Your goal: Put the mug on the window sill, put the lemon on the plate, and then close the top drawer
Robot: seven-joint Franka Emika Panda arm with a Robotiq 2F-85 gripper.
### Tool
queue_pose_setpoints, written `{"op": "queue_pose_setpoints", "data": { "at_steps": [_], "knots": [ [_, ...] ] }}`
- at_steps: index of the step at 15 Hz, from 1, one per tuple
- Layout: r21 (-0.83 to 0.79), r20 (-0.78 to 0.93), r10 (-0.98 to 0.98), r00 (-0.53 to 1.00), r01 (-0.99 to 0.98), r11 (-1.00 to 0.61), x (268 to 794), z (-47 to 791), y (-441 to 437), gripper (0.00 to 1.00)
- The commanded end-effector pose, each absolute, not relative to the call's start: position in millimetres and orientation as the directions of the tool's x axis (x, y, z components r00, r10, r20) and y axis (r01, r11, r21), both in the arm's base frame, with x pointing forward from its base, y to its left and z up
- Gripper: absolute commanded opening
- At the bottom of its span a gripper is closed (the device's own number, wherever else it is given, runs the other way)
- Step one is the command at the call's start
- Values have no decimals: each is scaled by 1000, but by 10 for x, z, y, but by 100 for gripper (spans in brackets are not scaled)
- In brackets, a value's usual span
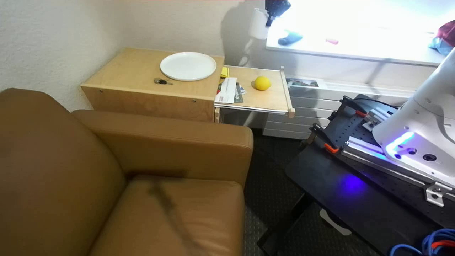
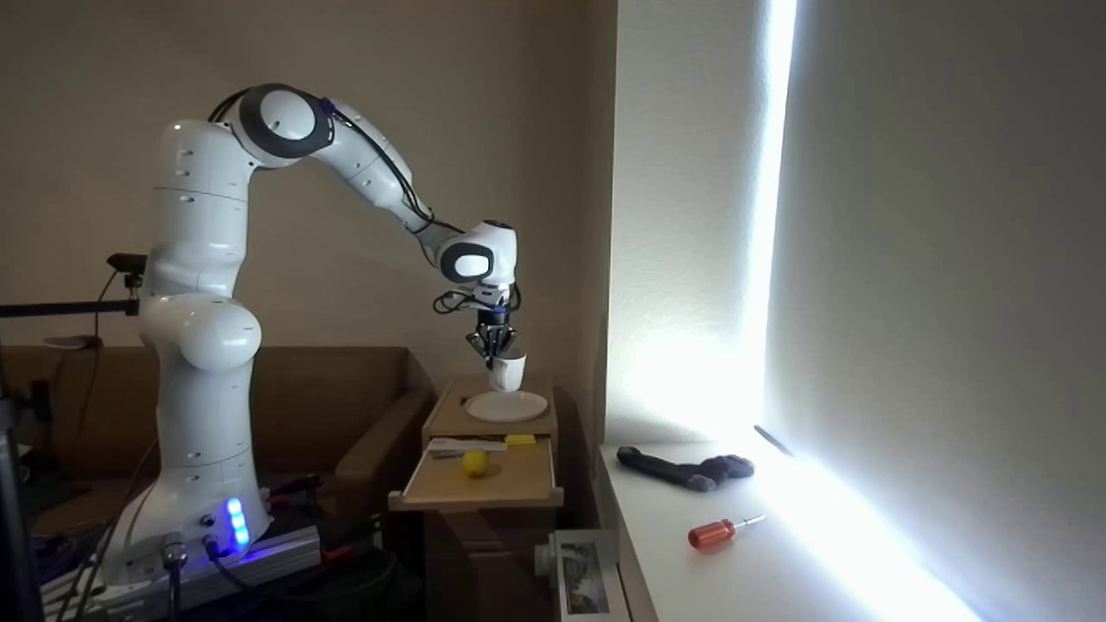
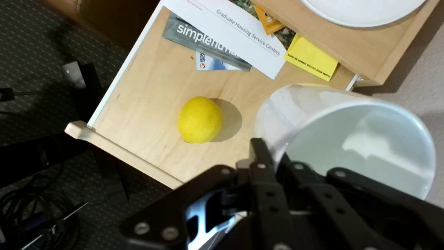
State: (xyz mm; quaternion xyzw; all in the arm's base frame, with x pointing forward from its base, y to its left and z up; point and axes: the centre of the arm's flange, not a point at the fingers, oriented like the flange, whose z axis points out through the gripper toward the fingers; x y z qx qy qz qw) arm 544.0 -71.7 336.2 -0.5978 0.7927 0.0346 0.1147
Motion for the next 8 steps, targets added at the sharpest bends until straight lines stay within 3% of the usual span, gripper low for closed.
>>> {"op": "queue_pose_setpoints", "data": {
  "at_steps": [1,4,8],
  "knots": [
    [-84,-227,-938,-263,-954,288,5417,3386,-762,5],
    [-79,-230,-941,-250,-958,274,5405,3379,-664,1],
    [-73,-192,-873,-448,-881,468,5597,3217,-1473,1]
  ]
}}
